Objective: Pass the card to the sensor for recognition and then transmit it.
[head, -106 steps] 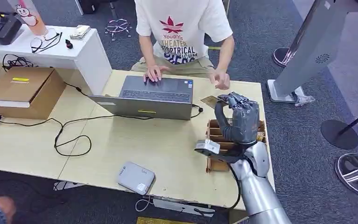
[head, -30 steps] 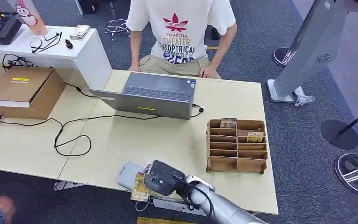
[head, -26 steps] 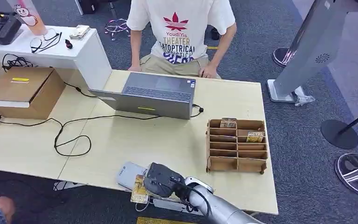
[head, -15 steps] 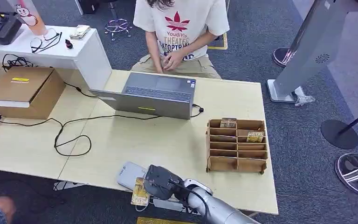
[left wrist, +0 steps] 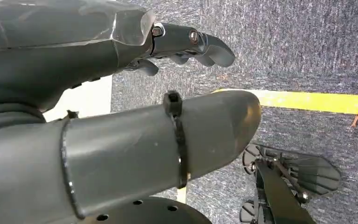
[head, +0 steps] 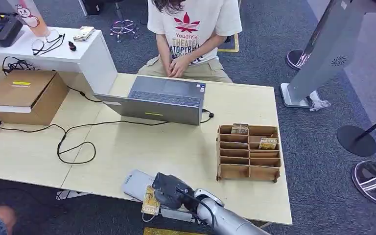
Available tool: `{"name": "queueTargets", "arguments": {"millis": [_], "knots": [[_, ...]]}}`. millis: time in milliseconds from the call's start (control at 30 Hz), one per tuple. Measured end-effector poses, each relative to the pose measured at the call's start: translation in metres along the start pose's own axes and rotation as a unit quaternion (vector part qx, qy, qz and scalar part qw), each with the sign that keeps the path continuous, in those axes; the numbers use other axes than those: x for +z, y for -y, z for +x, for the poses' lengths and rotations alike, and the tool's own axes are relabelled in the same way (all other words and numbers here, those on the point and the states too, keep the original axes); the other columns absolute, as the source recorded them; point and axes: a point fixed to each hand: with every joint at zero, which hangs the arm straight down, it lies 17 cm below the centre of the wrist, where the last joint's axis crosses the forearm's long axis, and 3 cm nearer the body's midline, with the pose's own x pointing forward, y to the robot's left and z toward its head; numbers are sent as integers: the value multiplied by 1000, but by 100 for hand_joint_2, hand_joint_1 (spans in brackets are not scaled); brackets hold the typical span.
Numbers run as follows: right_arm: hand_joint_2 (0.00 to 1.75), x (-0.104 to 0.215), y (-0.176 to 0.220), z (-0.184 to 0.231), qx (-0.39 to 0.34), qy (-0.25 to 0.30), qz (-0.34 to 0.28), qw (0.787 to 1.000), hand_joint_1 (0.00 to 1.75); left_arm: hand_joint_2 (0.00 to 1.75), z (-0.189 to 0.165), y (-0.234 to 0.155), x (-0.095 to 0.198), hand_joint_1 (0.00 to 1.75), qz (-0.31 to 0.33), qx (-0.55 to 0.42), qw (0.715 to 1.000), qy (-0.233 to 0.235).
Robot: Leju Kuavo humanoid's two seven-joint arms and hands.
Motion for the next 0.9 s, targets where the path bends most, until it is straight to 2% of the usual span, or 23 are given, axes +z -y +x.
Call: {"name": "queueTargets", "arguments": {"millis": [167, 433, 900], "knots": [[175, -2, 31, -4, -13, -19, -46, 999, 175, 0, 1, 5, 1, 0, -2, -8, 1000, -1], [175, -1, 56, -8, -25, -30, -81, 996, 175, 0, 3, 9, 3, 0, -4, -18, 1000, 3], [175, 1, 49, -22, 16, -55, -65, 996, 175, 0, 8, 13, 4, 0, -1, -19, 1000, 8]]}}
